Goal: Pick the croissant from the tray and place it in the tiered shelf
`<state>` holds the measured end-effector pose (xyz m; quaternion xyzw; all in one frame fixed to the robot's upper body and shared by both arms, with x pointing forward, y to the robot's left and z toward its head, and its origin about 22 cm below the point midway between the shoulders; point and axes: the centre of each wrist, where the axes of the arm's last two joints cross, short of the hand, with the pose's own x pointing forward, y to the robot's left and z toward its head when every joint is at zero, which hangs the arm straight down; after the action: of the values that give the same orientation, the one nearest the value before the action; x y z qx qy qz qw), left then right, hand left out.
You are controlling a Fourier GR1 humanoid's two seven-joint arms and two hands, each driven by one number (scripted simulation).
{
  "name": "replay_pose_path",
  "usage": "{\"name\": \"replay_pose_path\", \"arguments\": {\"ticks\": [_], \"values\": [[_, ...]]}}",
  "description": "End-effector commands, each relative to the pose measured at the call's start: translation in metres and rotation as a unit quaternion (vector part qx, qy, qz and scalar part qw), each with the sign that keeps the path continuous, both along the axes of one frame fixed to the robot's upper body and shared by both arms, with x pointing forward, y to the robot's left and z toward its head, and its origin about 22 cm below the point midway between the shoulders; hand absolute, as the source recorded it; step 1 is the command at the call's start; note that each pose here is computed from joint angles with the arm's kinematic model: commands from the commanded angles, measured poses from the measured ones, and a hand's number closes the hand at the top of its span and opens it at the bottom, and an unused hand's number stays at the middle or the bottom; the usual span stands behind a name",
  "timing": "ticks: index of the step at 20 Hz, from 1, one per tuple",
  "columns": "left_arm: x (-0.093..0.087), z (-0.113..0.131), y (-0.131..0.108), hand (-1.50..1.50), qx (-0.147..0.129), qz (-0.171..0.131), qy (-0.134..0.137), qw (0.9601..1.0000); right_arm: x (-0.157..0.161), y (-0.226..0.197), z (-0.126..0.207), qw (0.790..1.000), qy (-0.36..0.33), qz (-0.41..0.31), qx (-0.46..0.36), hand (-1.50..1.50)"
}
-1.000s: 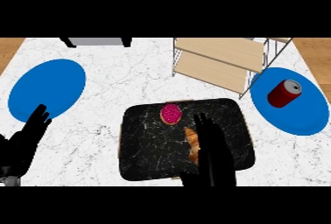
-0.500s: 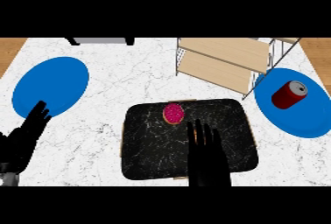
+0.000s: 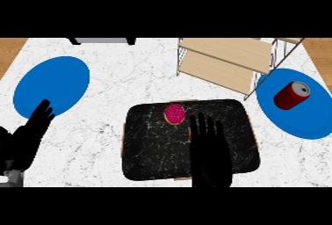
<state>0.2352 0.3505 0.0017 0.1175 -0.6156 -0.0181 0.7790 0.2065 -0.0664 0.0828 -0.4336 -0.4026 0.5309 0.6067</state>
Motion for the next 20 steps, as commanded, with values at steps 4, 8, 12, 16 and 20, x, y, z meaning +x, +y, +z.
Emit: {"name": "replay_pose_path", "arguments": {"ticks": [4,8,12,16,20], "values": [[0.001,-0.009,-0.008,0.00,0.005,-0.002,-0.002,1.0000,0.019,0.000,-0.009,0.995,0.037,-0.061,-0.068,-1.50],[-0.002,-0.001,-0.001,0.00,0.005,-0.005,-0.002,1.0000,0.024,-0.027,-0.013,0.996,0.035,-0.059,-0.059,-1.50],[-0.004,-0.006,0.000,0.00,0.000,0.001,-0.003,1.0000,0.041,-0.026,-0.033,0.997,0.023,-0.050,-0.054,-1.50],[-0.008,0.012,-0.009,0.00,0.000,0.003,-0.001,1.0000,0.023,-0.026,-0.044,0.997,0.030,-0.045,-0.056,-1.50],[-0.012,-0.004,-0.002,0.00,0.001,-0.002,0.002,1.0000,0.033,-0.023,-0.051,0.996,0.051,-0.051,-0.060,-1.50]]}}
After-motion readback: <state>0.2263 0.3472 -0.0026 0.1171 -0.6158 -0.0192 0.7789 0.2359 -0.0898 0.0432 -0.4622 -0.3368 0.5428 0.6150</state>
